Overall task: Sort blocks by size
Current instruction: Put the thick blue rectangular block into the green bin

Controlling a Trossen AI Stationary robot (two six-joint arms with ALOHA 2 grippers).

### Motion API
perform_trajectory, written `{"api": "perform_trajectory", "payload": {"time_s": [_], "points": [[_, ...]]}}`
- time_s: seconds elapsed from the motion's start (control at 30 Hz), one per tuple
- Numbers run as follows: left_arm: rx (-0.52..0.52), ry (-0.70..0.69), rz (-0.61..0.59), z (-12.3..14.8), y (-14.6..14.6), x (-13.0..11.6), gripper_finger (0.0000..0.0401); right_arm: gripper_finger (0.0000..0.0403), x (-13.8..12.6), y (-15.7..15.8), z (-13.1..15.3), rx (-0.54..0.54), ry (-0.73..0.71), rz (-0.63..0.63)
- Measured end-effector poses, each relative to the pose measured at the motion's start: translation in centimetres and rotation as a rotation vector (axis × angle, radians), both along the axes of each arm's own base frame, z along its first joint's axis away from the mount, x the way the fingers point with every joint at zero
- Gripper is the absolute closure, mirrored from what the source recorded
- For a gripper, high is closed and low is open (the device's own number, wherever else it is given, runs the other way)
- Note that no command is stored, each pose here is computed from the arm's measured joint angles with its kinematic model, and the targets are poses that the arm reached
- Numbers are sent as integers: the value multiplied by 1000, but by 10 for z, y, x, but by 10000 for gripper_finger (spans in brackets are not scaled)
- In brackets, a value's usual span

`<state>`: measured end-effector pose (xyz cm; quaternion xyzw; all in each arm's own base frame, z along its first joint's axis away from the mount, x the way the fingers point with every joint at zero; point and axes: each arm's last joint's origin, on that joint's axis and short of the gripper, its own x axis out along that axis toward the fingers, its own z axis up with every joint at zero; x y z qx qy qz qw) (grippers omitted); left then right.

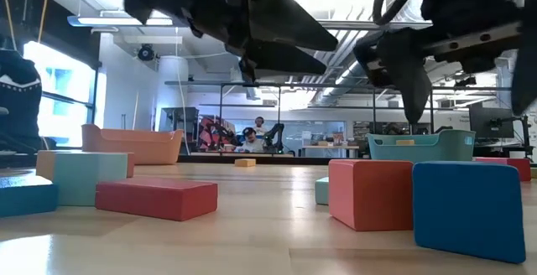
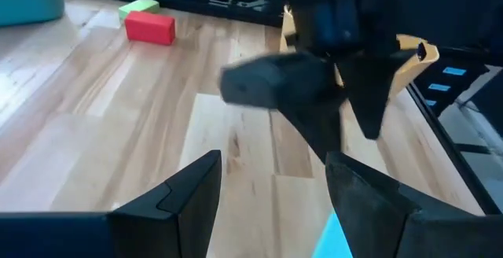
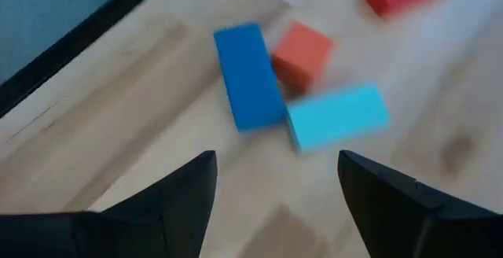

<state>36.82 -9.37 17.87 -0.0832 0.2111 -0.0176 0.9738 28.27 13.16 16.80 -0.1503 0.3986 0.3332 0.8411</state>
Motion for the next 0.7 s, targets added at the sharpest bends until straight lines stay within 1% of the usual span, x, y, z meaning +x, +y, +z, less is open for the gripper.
{"api": "perform_trajectory", "payload": {"time_s": [0.17, 0.33, 0.43, 0.53, 0.6, 0.7], "points": [[32, -16, 50, 0, -26, -8, 186, 140, 12, 20, -15, 35, -102, 53], [63, -42, 122, 1, -50, -19, 186, 140, 17, 34, -39, 46, -112, 86], [78, -62, 174, 2, -62, -25, 186, 140, 20, 38, -50, 52, -103, 62], [84, -81, 219, 3, -72, -31, 186, 142, 22, 39, -55, 74, -100, 34], [81, -90, 238, 3, -77, -34, 186, 153, 22, 40, -56, 74, -97, 13], [70, -100, 257, 3, -82, -37, 186, 186, 20, 42, -56, 40, -105, -18]]}}
